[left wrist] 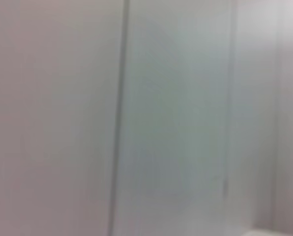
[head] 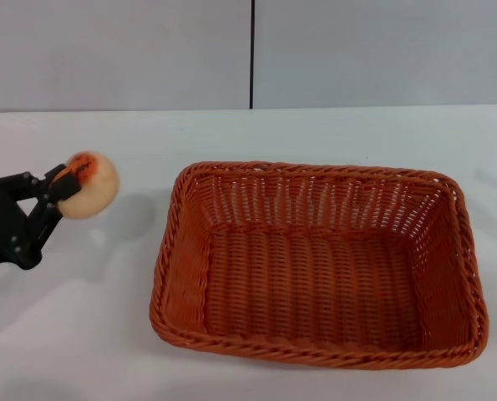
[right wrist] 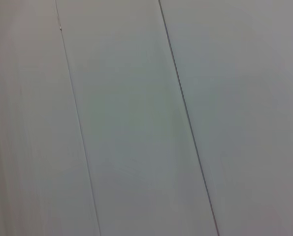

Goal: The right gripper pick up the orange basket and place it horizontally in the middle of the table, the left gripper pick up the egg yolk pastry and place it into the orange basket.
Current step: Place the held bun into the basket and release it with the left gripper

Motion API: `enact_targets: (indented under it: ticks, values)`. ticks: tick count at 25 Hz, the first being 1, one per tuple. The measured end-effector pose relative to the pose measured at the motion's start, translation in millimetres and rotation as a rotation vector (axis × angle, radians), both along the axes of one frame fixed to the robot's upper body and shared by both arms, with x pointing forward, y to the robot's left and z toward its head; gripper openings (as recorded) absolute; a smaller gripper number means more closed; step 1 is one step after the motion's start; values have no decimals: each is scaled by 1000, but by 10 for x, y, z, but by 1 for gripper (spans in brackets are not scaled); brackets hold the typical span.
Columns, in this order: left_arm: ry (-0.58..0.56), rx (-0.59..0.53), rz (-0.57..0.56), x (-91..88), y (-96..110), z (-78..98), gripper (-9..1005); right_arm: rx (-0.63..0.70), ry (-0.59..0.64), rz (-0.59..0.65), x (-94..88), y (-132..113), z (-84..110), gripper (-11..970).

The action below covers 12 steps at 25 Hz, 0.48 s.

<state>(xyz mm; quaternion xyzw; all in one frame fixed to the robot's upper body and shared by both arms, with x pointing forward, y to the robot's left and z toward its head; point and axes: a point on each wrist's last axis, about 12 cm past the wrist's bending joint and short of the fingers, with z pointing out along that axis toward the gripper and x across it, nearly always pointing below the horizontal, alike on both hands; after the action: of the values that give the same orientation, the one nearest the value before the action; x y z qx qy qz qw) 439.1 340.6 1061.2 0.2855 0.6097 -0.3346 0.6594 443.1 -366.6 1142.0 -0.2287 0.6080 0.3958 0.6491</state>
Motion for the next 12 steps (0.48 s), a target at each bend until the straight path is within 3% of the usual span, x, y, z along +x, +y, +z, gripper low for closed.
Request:
enact_targets:
  ticks: [4, 10, 12]
  values:
    - [-19, -49, -85, 38, -133, 50, 58, 3, 1, 4, 11, 9, -3, 598]
    - [45, -91, -352, 168, -646, 10, 68, 5, -3, 19, 8, 22, 3, 598]
    - [53, -94, -372, 182, -701, 2, 84, 5, -3, 20, 7, 23, 3, 598]
